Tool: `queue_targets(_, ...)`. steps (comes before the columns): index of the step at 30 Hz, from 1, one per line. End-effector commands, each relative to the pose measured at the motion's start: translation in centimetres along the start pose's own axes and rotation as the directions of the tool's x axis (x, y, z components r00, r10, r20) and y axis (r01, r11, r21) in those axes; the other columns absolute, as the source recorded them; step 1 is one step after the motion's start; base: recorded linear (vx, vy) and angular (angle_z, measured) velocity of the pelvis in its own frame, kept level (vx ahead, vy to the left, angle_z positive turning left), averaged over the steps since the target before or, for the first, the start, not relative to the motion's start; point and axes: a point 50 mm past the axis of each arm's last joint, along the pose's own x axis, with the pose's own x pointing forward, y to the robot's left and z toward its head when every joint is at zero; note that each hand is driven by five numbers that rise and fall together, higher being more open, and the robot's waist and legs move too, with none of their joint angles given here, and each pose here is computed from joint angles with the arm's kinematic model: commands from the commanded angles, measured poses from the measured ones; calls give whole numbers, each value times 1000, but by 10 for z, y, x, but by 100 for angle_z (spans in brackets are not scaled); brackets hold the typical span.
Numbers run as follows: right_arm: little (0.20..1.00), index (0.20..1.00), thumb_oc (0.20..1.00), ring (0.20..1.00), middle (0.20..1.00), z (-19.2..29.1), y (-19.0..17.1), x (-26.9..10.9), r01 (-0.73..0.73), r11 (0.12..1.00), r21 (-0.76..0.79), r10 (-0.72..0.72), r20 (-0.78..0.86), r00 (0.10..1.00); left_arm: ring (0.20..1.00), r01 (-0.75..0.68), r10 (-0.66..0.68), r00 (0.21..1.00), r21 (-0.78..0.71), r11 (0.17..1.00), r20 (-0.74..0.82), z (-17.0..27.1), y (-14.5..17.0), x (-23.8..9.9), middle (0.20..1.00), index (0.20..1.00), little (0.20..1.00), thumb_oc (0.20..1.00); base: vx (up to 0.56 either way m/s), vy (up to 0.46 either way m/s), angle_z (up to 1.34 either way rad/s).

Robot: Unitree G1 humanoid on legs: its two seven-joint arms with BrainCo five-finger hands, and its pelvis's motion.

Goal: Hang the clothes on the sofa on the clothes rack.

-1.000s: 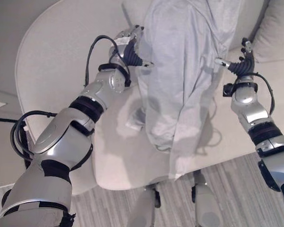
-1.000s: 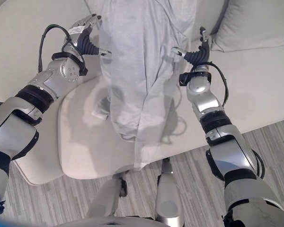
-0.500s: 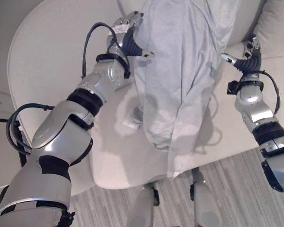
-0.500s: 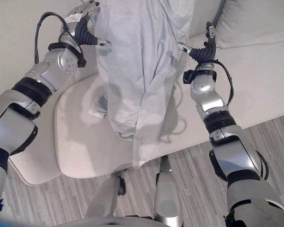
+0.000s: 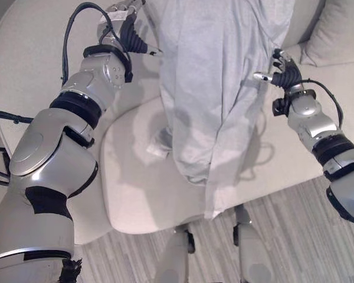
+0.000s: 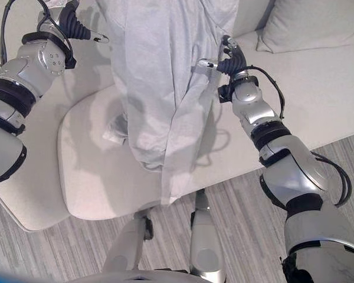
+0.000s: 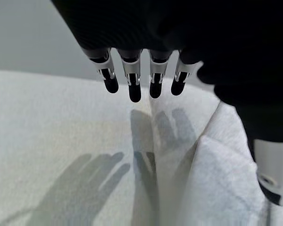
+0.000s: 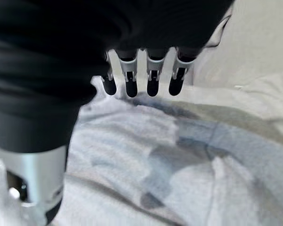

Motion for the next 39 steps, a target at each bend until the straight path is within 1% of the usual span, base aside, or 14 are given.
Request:
queue_targets(1, 1000, 1000, 1000, 1000, 1000, 51, -5, 14, 42, 998, 54, -50, 147, 988, 1000, -186, 185, 982, -5, 983, -44, -6, 71, 14, 1000, 1000, 1000, 1000, 0, 0, 0)
queue_targets(4, 1000, 1000, 1000, 1000, 1000, 73, -6, 17, 66, 996, 55, -76, 206, 976, 1000, -202, 202, 979, -13, 979, -26, 1, 76, 17, 1000, 1000, 1000, 1000, 0, 0, 0)
queue_targets(10, 1000, 1000, 1000, 1000, 1000, 98, -3, 16, 60, 995, 79, -81, 292, 953, 1000, -225, 224, 974, -43, 973, -20, 6, 82, 18, 1000, 1000, 1000, 1000, -8, -4, -2)
queue_targets(12, 1000, 1000, 1000, 1000, 1000, 111, 4, 14, 35, 996, 78, -59, 340, 938, 1000, -230, 229, 973, -98, 968, -16, 10, 81, 19, 1000, 1000, 1000, 1000, 0, 0, 0)
queue_targets(20, 1000, 1000, 1000, 1000, 1000, 121, 21, 11, -7, 997, 79, -25, 389, 921, 1000, -219, 232, 972, -254, 942, 24, 33, 70, 21, 1000, 1000, 1000, 1000, -1, -2, -1)
queue_targets(24, 1000, 1000, 1000, 1000, 1000, 123, 26, 9, -18, 996, 83, -16, 401, 916, 1000, -208, 231, 971, -266, 941, 56, 43, 68, 22, 1000, 1000, 1000, 1000, 17, -8, -5)
queue_targets(28, 1000, 1000, 1000, 1000, 1000, 132, 34, 5, -56, 993, 103, 4, 447, 894, 1000, -236, 263, 963, -291, 927, 59, 46, 75, 23, 1000, 1000, 1000, 1000, -1, -2, -1)
queue_targets(29, 721, 721, 721, 721, 721, 132, 35, 4, -57, 993, 100, 6, 451, 893, 928, -237, 265, 963, -298, 925, 56, 45, 75, 23, 928, 928, 928, 928, 0, 0, 0)
queue_targets(30, 200, 200, 200, 200, 200, 133, 37, 3, -60, 993, 104, 6, 458, 889, 200, -242, 273, 960, -318, 917, 57, 48, 75, 23, 200, 200, 200, 200, 0, 0, 0)
queue_targets(39, 200, 200, 200, 200, 200, 135, 45, 1, -59, 991, 119, -4, 472, 881, 200, -249, 310, 946, -410, 877, 89, 65, 74, 22, 200, 200, 200, 200, 0, 0, 0)
